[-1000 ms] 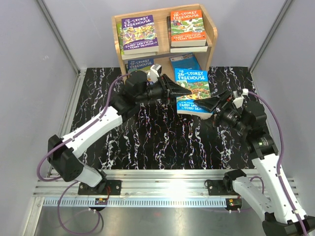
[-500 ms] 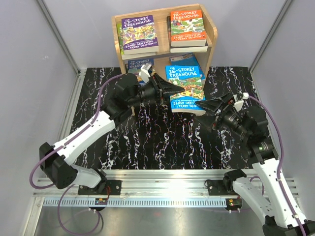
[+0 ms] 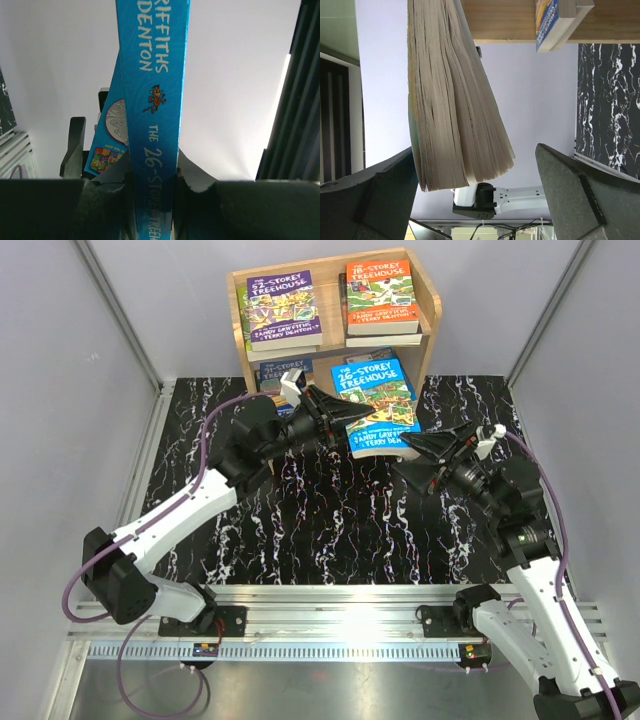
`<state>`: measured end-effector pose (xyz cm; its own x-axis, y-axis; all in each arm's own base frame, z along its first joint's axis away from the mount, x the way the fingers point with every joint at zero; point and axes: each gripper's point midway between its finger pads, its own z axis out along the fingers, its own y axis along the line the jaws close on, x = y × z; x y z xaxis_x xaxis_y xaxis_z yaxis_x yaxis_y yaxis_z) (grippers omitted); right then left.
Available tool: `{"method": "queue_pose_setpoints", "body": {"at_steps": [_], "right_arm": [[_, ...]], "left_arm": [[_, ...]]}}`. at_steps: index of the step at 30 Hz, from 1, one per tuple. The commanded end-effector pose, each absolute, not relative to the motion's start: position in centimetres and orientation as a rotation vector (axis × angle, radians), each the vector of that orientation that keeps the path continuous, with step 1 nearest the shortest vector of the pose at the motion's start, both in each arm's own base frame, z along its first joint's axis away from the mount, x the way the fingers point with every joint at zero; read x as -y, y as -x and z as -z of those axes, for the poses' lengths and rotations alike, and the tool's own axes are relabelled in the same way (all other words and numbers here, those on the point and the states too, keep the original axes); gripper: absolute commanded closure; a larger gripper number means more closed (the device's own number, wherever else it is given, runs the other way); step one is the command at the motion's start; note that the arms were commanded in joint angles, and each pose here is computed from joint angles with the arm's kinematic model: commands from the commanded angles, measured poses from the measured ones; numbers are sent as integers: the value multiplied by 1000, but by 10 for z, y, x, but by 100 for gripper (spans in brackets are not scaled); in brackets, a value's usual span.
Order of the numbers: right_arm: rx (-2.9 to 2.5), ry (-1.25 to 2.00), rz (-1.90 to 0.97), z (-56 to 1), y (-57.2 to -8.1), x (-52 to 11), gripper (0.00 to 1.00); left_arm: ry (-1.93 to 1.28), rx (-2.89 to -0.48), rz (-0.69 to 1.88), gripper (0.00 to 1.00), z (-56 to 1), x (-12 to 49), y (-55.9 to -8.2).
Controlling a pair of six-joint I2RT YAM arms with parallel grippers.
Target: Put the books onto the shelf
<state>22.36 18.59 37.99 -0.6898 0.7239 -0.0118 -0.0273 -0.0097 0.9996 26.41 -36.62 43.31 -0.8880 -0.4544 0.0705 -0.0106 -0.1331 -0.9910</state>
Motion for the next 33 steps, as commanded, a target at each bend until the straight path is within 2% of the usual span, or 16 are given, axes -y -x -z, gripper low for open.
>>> {"method": "queue_pose_setpoints", "body": {"at_steps": [1, 10, 13, 16, 17, 19, 20, 24, 28, 33], "right_arm": [[-1672, -706, -1784, -397, -224, -186, 0], [-1585, -738, -1750, -414, -229, -176, 1], [-1582, -728, -1738, -421, -231, -176, 6], [-1581, -717, -1729, -426, -231, -176, 17], [-1585, -718, -1723, -427, -230, -175, 27], [-1590, -723, -1715, -426, -229, -175, 38], [-1599, -721, -1708, -427, -226, -174, 50], [-1655, -711, -1648, -425, -217, -171, 67], [-1720, -667, -1564, -420, -208, -169, 76], [-1845, -665, -1471, -403, -196, -166, 77]], "left_arm": [[382, -1522, 2290, 100, -514, 350, -243], [383, -1558, 2303, 100, -503, 363, -241], [393, -1561, 2306, 100, -500, 361, -240], [401, -1571, 2299, 100, -495, 362, -240], [400, -1578, 2297, 100, -492, 362, -240], [397, -1579, 2297, 100, -492, 362, -239], [400, -1584, 2294, 100, -490, 362, -240], [400, -1618, 2258, 100, -482, 361, -245], [371, -1697, 2170, 100, -469, 361, -249], [323, -1821, 2001, 100, -446, 359, -256]]}}
